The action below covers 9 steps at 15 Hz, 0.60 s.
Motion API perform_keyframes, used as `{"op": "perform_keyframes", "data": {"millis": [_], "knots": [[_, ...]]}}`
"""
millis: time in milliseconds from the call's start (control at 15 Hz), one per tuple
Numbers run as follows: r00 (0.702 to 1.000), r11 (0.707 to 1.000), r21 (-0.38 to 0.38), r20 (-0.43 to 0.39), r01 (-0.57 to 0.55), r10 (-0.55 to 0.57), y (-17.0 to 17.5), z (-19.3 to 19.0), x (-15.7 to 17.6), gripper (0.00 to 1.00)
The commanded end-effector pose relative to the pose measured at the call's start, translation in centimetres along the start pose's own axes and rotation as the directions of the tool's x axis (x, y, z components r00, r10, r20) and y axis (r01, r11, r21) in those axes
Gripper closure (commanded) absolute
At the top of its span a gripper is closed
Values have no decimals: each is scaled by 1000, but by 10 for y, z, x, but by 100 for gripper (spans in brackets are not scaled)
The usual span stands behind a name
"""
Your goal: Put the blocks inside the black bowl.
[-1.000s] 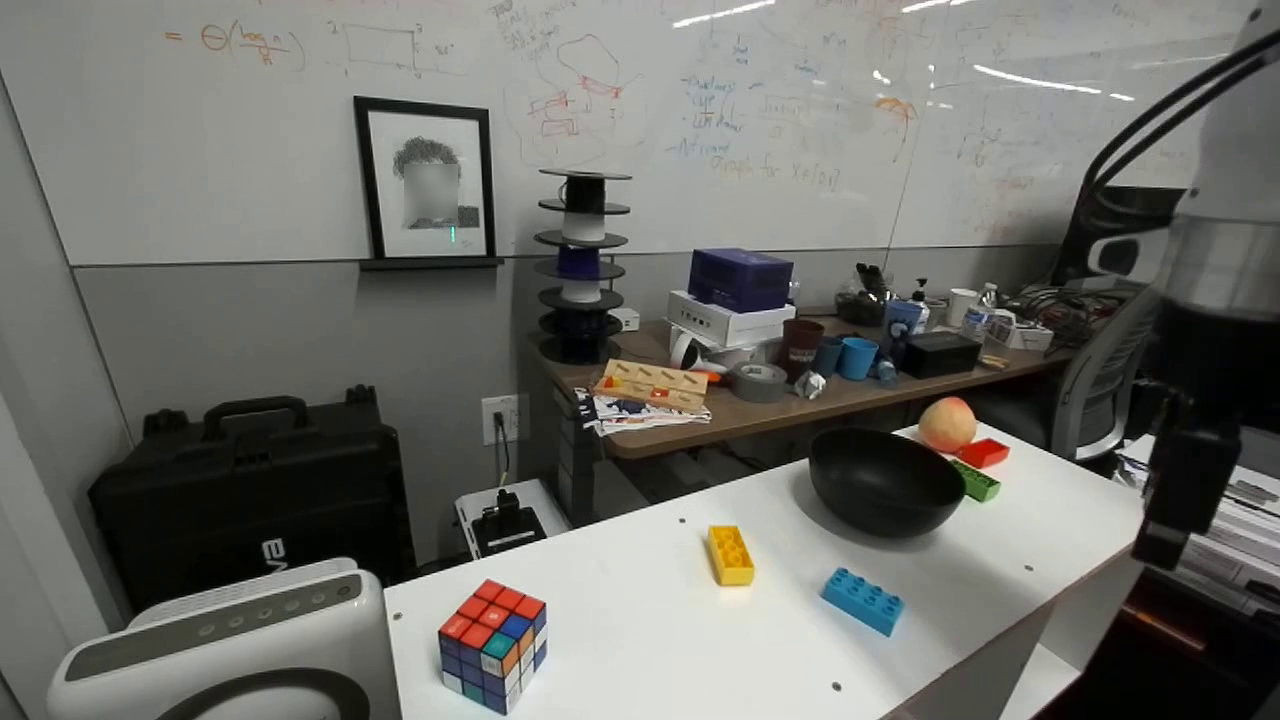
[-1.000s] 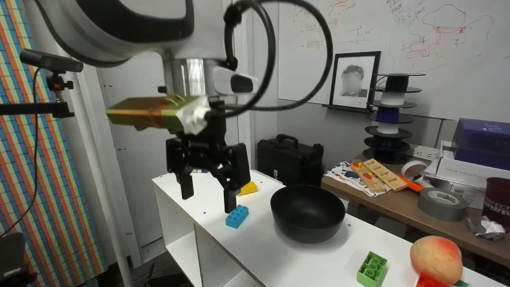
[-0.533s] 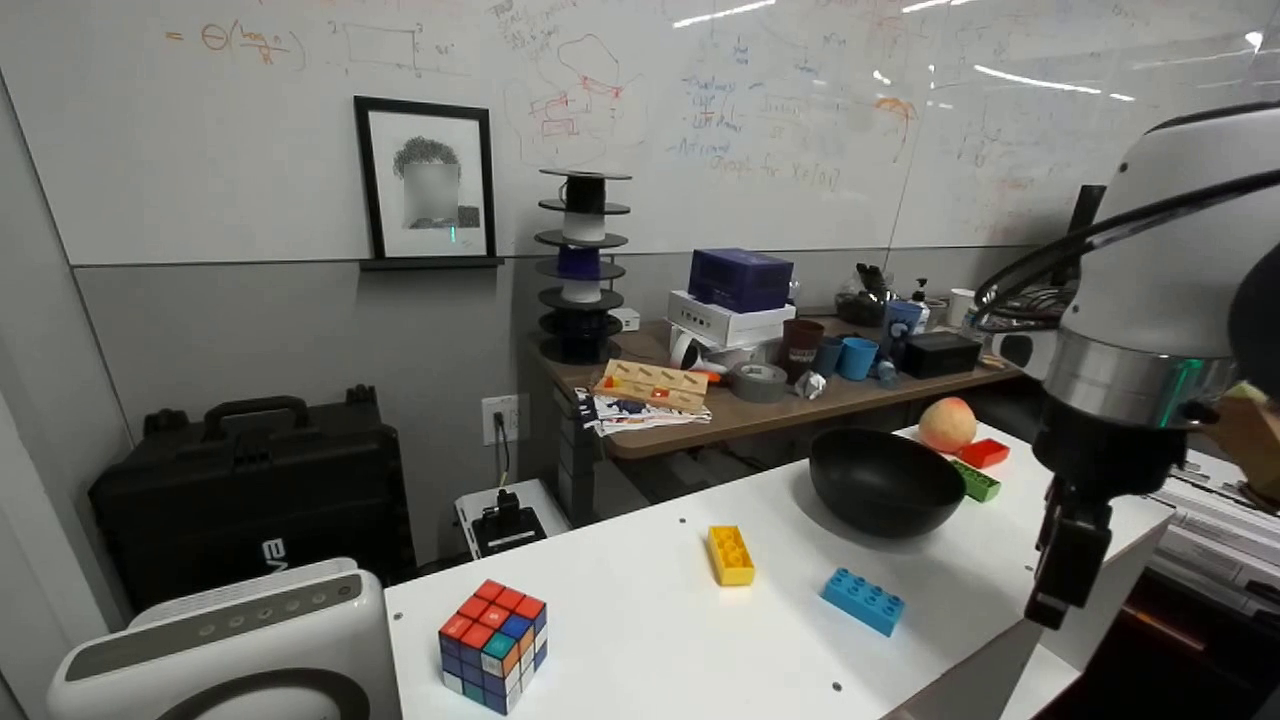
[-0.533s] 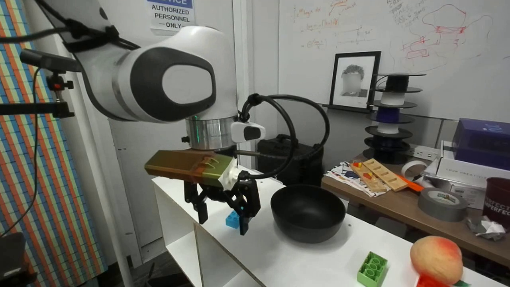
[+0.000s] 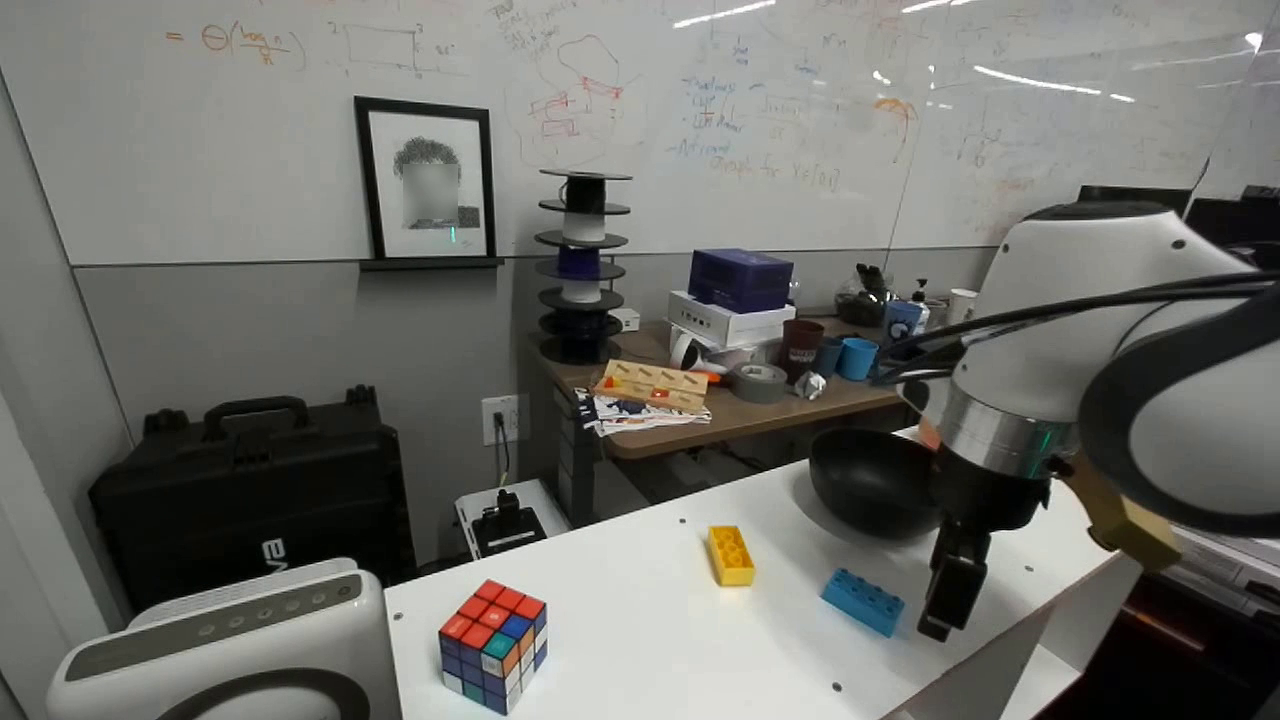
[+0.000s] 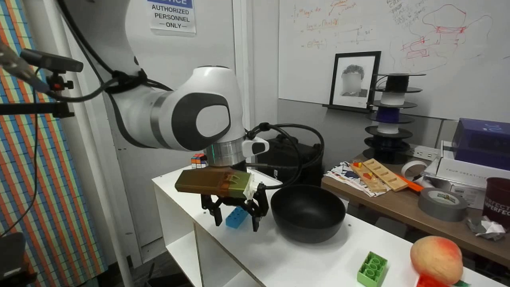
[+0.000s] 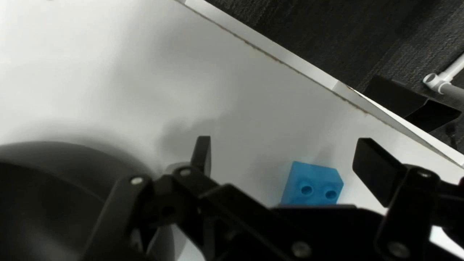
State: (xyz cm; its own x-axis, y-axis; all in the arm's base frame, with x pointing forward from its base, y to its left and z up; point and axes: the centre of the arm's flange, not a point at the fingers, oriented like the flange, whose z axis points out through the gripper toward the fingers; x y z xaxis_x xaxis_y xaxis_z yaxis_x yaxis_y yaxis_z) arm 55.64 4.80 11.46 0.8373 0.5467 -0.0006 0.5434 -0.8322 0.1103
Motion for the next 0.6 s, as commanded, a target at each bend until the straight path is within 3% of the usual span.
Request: {"op": "perform_keyframes", "data": {"millis": [0, 333, 400, 533], "knots": [[999, 1000, 4, -27, 28, -27, -14, 24, 39, 0], [997, 998, 15, -46, 67, -66, -40, 31, 49, 4], [996, 997, 0, -56, 71, -71, -41, 28, 49, 25], [994, 997, -25, -79, 78, -79, -42, 20, 44, 30]]}}
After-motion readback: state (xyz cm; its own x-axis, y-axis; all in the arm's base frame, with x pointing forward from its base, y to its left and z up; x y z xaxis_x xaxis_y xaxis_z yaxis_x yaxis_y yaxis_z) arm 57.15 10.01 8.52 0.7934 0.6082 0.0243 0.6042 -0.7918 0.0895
